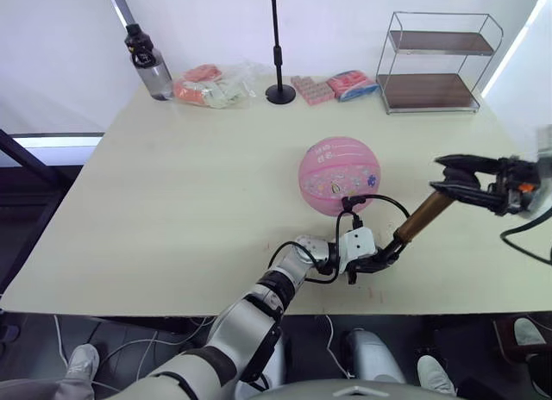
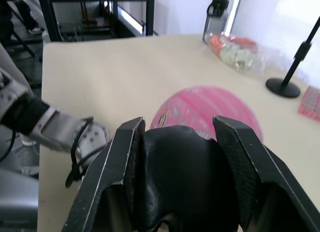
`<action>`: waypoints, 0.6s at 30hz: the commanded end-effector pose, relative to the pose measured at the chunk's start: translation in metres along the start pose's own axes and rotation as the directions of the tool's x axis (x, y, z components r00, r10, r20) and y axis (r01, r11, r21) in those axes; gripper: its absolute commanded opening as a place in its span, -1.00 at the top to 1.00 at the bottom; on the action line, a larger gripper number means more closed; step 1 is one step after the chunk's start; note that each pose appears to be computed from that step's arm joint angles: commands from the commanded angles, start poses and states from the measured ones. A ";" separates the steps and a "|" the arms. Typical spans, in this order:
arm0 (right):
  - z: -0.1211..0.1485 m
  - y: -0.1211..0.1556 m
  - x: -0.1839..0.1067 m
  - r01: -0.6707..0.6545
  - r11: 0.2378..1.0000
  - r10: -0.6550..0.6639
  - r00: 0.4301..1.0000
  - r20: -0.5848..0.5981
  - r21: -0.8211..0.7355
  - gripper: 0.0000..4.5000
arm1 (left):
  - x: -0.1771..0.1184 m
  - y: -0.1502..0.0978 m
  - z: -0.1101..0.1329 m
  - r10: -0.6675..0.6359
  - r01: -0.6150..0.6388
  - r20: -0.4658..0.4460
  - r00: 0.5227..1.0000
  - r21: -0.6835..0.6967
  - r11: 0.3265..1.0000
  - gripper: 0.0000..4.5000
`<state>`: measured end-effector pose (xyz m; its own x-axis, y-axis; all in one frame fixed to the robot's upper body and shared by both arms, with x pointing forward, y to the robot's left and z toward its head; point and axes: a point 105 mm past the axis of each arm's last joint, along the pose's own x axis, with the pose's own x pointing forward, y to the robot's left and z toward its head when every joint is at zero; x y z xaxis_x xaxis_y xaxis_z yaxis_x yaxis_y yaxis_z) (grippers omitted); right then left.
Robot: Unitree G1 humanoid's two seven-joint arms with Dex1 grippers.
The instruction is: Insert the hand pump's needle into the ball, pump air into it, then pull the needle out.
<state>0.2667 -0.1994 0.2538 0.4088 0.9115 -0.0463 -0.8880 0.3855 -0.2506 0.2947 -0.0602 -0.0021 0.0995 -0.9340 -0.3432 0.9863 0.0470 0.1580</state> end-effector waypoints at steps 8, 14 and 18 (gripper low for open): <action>0.070 -0.008 -0.013 0.059 0.986 -0.044 0.994 0.098 -0.154 0.22 | -0.013 -0.018 -0.047 -0.037 0.022 -0.153 0.988 -0.098 0.995 0.52; 0.062 -0.005 -0.006 0.030 0.993 -0.020 0.996 0.087 -0.118 0.22 | -0.012 -0.019 -0.047 -0.040 0.025 -0.152 0.988 -0.098 0.995 0.52; 0.030 0.000 0.002 0.005 0.999 -0.004 1.000 0.030 -0.052 0.22 | -0.012 -0.020 -0.047 -0.041 0.026 -0.150 0.988 -0.098 0.995 0.52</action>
<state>0.2635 -0.1951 0.2810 0.4031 0.9146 -0.0320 -0.8860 0.3813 -0.2637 0.2944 -0.0605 -0.0015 0.0983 -0.9350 -0.3409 0.9860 0.0451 0.1606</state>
